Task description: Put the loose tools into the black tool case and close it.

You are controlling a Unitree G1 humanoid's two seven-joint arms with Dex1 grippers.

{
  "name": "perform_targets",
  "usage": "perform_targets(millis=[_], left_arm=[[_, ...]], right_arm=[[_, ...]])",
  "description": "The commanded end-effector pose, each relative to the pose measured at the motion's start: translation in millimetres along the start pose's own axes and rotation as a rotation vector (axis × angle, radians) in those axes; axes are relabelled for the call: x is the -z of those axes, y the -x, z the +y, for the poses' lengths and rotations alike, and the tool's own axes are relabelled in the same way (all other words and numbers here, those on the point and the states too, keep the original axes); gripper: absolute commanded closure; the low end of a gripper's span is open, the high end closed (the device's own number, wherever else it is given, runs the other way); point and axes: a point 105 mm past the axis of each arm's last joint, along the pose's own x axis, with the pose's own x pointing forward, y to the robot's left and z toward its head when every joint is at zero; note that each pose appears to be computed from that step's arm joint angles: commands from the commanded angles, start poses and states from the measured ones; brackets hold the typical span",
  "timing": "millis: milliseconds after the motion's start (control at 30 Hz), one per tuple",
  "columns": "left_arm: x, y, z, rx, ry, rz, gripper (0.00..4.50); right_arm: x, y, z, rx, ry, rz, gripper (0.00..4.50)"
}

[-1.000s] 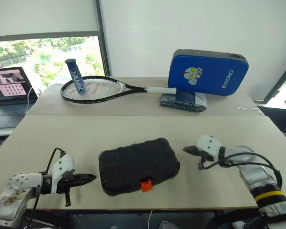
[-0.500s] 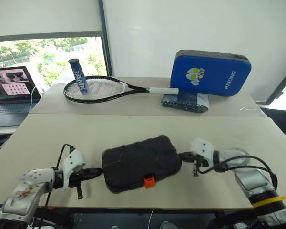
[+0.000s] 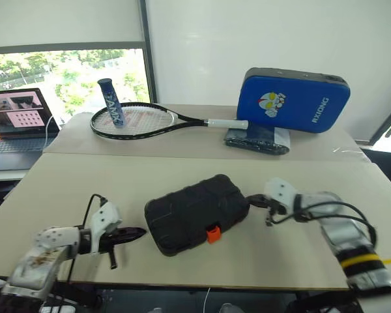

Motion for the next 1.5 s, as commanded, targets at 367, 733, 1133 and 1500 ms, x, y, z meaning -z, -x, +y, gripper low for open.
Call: perform_targets(millis=[367,733,1133,1500], left_arm=[[-100.7,-86.2,12.1,0.155,-0.181,-0.208,4.5],[-93.7,-148.5,26.0,0.124,-0.234,-0.104,4.5],[-65.6,-158.4,24.9,0.112,-0.175,0.044,4.5],[-47.8,-162.3,27.8,0.083,-0.14,0.116,4.5]], right_arm=[[-57.0,3.3,108.2,-0.17,-0.103,-0.228,4.44],[-71.5,-27.1,110.6,-0.185,-0.07,-0.263,4.44],[-71.3,-44.4,105.8,-0.18,-0.047,-0.251,4.44],[-71.6,-53.4,92.2,-0.139,-0.048,-0.256,4.44]])
